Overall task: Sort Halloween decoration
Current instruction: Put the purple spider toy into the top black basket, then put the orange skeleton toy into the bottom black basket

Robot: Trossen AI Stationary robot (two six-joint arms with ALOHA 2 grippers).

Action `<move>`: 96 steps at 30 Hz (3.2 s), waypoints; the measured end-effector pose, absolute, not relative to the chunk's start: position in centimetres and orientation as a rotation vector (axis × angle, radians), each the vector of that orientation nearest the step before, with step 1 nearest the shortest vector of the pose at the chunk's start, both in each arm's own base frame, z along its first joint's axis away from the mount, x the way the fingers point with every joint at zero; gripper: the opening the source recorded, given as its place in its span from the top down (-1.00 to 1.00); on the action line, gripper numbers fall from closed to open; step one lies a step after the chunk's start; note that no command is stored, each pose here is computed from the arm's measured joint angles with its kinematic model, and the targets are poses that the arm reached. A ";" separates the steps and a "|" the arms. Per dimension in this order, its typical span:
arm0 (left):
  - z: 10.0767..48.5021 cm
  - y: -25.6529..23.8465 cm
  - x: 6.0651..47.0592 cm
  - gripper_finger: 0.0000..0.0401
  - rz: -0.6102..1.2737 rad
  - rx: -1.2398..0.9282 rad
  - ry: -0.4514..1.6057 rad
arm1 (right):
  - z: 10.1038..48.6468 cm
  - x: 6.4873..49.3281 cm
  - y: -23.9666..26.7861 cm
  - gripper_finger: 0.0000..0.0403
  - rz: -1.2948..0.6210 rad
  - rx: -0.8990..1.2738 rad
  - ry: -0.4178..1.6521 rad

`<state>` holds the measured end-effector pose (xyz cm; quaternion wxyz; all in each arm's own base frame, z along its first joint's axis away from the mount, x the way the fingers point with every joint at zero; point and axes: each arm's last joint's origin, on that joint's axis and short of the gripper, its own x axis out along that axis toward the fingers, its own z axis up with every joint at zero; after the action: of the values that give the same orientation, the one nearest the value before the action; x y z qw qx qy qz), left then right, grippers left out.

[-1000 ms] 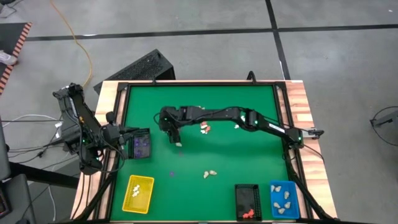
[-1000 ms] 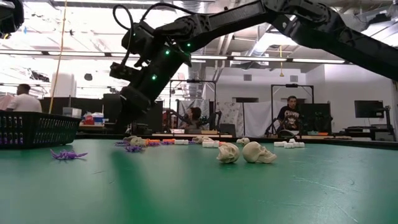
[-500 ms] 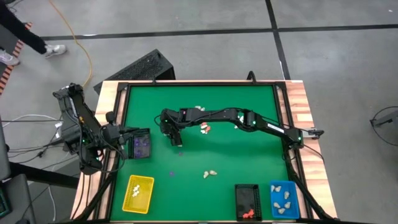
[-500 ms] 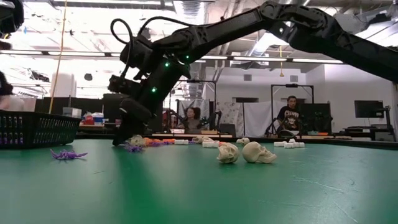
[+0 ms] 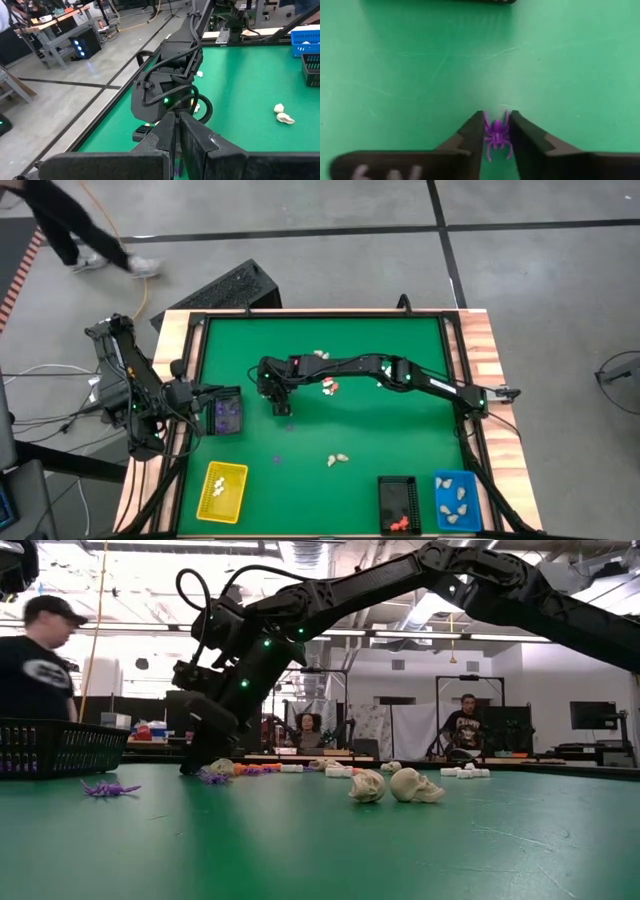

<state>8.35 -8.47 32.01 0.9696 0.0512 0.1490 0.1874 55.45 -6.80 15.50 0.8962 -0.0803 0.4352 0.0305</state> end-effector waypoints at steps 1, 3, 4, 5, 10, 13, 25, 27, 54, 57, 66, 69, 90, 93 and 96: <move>32.0 -8.5 8.3 0.93 0.379 0.104 0.301 | 15.5 55.5 -6.8 0.57 0.060 -0.160 0.902; 32.0 -8.5 8.3 0.93 0.379 0.103 0.301 | 15.5 55.5 -6.9 0.73 0.055 -0.161 0.900; 32.0 -8.5 8.3 0.93 0.378 0.103 0.301 | 15.5 55.5 -6.9 0.80 0.050 -0.163 0.900; 32.0 -8.5 8.3 0.93 0.379 0.103 0.301 | 15.5 55.5 -6.8 0.87 0.047 -0.166 0.900; 32.0 -8.5 8.3 0.93 0.378 0.102 0.301 | 15.5 55.5 -7.0 0.96 0.030 -0.165 0.899; 32.0 -8.5 8.3 0.93 0.378 0.101 0.301 | 15.6 55.5 -6.9 0.97 0.017 -0.173 0.897; 32.0 -8.5 8.3 0.93 0.377 0.099 0.303 | 19.3 55.7 -6.8 0.98 -0.027 -0.205 0.784; 32.0 -8.5 8.4 0.93 0.378 0.101 0.301 | 19.7 55.9 -6.5 0.98 -0.024 -0.209 0.746; 32.0 -8.5 8.4 0.93 0.381 0.103 0.297 | 23.3 58.8 1.4 0.93 0.250 -0.272 0.158; 32.1 -8.4 8.4 0.94 0.394 0.113 0.277 | 22.4 59.1 1.5 0.82 0.281 -0.254 0.138; 33.0 -6.6 6.8 1.00 0.331 0.020 0.252 | 20.6 59.6 0.5 0.46 0.256 -0.235 0.160; 33.3 -5.4 5.8 1.00 0.293 -0.018 0.237 | 20.6 59.3 -0.7 0.40 0.240 -0.228 0.209; 29.3 -4.0 4.2 1.00 0.156 0.027 0.250 | 30.2 45.3 -16.0 0.40 0.085 -0.020 0.970; 28.6 -4.1 3.8 1.00 0.083 -0.017 0.242 | 30.7 43.8 -15.9 0.40 0.106 0.009 1.049; 28.5 -3.6 3.2 1.00 -0.024 -0.037 0.230 | 32.4 41.7 -15.4 0.40 0.130 0.035 1.115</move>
<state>3.24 -3.56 28.53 0.9931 -0.0187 0.1148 -0.0118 41.70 -15.36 32.44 0.8465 0.0165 0.5286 0.0617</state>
